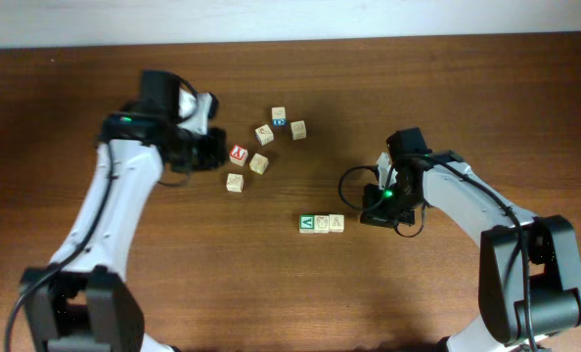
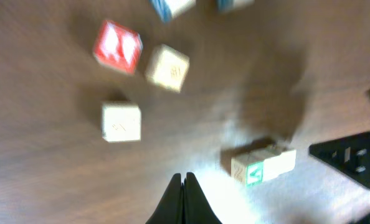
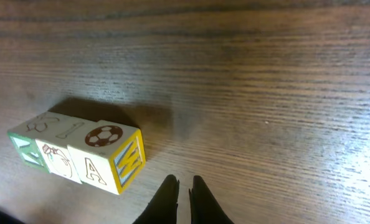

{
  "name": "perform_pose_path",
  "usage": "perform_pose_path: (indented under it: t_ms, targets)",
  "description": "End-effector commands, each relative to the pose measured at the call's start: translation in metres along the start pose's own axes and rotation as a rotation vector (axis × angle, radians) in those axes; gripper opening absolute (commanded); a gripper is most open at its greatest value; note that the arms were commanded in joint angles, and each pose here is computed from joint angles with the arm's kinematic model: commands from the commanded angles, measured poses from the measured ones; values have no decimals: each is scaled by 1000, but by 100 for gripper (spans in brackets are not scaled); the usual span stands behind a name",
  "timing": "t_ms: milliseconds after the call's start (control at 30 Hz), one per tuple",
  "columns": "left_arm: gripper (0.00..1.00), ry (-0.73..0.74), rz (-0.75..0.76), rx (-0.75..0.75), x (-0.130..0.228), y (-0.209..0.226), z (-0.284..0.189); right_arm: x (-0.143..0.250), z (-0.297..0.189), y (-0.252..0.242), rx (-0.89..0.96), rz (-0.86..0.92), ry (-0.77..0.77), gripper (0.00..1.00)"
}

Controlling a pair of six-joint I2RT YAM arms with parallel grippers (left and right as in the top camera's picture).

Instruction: Rotate 3 blocks

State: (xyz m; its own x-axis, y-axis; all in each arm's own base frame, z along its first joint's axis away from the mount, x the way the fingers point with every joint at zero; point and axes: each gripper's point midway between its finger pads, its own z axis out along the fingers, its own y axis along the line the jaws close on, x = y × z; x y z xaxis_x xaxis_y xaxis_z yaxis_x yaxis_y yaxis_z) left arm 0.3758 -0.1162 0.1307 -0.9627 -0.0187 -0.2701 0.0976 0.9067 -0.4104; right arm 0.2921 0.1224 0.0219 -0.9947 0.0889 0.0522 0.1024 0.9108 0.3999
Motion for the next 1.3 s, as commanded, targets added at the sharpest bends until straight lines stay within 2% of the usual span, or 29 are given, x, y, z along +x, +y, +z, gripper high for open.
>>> perform_pose_path:
  t_ms: [0, 100, 167, 233, 500, 833, 1133, 1267]
  targets:
    - [0, 103, -25, 26, 45, -21, 55, -1, -1, 7, -38, -5, -6, 5]
    - [0, 136, -42, 110, 74, -46, 96, 1, 3, 15, -39, -37, -4, 4]
    - [0, 164, -54, 110, 81, -50, 113, 3, 6, 18, -32, -53, 0, 4]
    - [0, 216, -51, 183, 91, -62, 128, 5, 8, 18, -29, -53, 9, 4]
    - [0, 311, -48, 191, 117, -73, 128, 5, 9, 18, -26, -53, 9, 4]
    - [0, 303, -30, 194, 117, -77, 129, 13, 22, 18, -28, -69, 24, 4]
    - [0, 301, -30, 195, 116, -77, 129, 13, 29, 30, -120, -129, 48, 4]
    - [0, 301, -29, 195, 116, -77, 129, 13, 13, 48, -212, -161, 36, 4]
